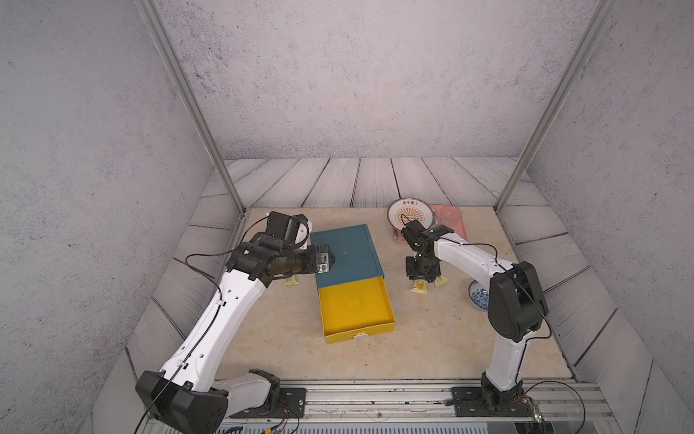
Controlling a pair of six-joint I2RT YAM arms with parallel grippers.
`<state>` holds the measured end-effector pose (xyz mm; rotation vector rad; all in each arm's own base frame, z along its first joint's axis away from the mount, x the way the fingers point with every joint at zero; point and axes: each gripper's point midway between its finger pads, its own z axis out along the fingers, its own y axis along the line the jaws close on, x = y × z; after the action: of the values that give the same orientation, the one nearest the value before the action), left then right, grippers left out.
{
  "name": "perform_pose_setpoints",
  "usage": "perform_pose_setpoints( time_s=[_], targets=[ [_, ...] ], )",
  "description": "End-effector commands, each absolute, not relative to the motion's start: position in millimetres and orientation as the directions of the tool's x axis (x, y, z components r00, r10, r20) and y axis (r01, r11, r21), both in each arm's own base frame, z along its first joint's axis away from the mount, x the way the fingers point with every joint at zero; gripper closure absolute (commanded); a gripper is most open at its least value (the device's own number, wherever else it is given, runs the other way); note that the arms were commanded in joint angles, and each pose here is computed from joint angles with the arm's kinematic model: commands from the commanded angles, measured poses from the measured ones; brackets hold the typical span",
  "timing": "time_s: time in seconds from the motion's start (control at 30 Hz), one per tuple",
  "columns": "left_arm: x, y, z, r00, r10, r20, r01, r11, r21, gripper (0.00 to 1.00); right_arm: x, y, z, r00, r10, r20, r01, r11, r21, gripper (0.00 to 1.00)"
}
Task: Take the cookies out of the drawer
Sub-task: Place the cookie at the center of the board.
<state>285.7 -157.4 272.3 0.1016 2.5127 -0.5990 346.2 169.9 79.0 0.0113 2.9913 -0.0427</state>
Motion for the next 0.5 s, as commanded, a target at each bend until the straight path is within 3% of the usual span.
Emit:
perform_pose_setpoints(
  time_s=[0.0,0.1,0.23,0.37,0.47],
  targets=[
    [286.0,-169.3,282.1,-0.836,-0.012,-0.548,0.252,0.879,-0.405,0.07,350.7,174.1,69.3,-0.989,-0.006,-0.148,-0.006,1.000,-0.004,0.53],
    [292.6,-166.7,286.1,-0.822,0.012,-0.569,0.265,0.892,-0.365,0.06,350.3,173.0,79.6,-0.983,0.001,-0.181,-0.001,1.000,0.016,0.37],
    [305.7,-170.8,301.4,-0.800,0.033,-0.599,0.295,0.891,-0.345,0.06,340.6,169.3,122.7,-0.969,0.014,-0.245,-0.001,0.998,0.059,0.30],
    [328.6,-166.0,320.9,-0.767,0.017,-0.641,0.288,0.902,-0.321,0.06,307.9,168.1,176.3,-0.947,0.054,-0.315,-0.001,0.985,0.170,0.32],
    [353.9,-159.3,334.7,-0.752,-0.012,-0.659,0.267,0.908,-0.321,0.08,263.0,183.2,206.4,-0.930,0.066,-0.362,-0.051,0.950,0.306,0.45]
  ],
)
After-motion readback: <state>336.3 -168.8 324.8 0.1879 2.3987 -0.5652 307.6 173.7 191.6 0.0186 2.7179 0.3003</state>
